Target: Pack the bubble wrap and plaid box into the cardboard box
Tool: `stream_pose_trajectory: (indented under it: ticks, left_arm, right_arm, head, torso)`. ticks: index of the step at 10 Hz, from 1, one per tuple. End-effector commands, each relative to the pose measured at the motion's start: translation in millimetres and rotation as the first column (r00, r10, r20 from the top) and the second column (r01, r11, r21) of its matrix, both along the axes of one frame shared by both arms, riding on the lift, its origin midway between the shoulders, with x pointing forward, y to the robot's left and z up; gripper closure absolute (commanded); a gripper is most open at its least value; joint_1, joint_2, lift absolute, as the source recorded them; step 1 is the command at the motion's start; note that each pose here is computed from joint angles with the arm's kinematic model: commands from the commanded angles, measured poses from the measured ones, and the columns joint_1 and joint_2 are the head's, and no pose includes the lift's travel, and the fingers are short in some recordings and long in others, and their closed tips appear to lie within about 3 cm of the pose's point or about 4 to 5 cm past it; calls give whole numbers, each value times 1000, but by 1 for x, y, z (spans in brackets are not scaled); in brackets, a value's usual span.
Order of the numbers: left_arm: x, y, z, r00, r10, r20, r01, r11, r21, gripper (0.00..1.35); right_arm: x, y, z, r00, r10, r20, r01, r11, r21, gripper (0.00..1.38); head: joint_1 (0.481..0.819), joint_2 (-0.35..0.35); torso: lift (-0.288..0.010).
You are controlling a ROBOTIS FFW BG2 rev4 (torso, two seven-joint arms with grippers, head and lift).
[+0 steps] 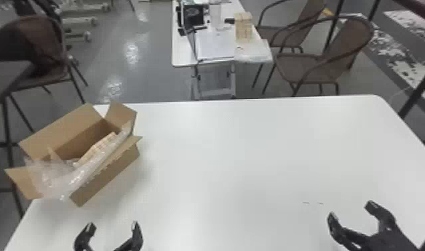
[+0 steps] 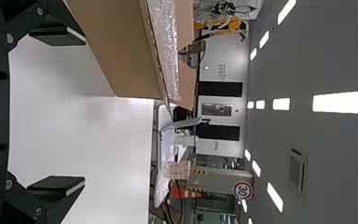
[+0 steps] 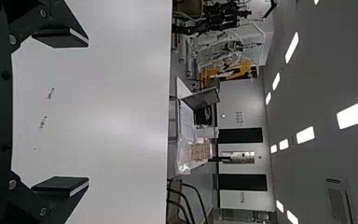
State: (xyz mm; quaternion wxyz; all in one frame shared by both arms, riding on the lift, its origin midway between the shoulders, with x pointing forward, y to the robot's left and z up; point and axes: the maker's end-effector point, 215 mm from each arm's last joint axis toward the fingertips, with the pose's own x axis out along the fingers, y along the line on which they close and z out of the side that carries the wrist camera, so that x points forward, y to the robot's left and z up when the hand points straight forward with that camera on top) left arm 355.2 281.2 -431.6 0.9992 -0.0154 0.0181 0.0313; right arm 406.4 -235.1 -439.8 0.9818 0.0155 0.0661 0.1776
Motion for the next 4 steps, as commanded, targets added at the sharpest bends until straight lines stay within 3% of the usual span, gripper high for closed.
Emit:
stream_pose_trajectory:
  ticks: [1, 4]
  left_arm:
    - [1, 0, -1, 1000, -3, -2, 3, 1000, -3, 233]
    - [3, -1, -2, 1000, -7, -1, 7, 1000, -9, 233]
  right_arm:
    - [1, 0, -1, 1000, -1, -5, 1, 1000, 4, 236]
    - [2, 0, -1, 1000, -2, -7, 2, 1000, 8, 236]
  head:
    - [695, 70]
    - [695, 68]
  torso:
    - [-89]
    - [-89]
